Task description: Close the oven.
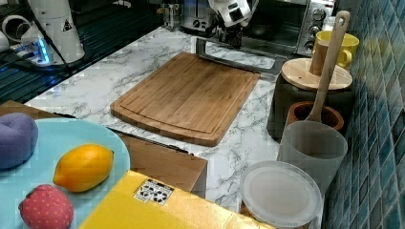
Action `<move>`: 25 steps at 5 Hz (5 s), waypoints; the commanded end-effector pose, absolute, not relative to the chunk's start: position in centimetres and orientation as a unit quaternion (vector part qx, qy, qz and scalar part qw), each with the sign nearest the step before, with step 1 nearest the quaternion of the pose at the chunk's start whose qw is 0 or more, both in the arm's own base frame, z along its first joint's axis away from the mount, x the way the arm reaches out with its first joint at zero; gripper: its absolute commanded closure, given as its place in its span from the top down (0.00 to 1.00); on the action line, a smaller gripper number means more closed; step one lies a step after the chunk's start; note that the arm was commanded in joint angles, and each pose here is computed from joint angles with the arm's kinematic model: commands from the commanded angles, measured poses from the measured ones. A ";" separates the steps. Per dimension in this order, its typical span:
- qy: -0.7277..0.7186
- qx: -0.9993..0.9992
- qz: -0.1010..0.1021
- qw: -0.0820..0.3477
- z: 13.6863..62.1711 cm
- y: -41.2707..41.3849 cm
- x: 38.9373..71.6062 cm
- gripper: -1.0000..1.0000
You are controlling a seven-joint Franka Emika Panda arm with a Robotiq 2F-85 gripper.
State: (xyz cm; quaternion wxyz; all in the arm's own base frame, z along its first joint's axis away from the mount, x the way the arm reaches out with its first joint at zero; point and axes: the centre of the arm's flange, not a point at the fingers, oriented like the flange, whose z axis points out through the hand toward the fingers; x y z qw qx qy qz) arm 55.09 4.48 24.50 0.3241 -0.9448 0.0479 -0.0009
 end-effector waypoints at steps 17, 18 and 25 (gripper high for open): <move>-0.064 -0.926 -0.094 0.360 46.3 26.9 57.0 0.00; -0.080 -0.938 -0.102 0.320 47.4 29.3 56.6 0.00; 0.025 -0.979 -0.185 0.081 55.0 35.0 55.0 0.00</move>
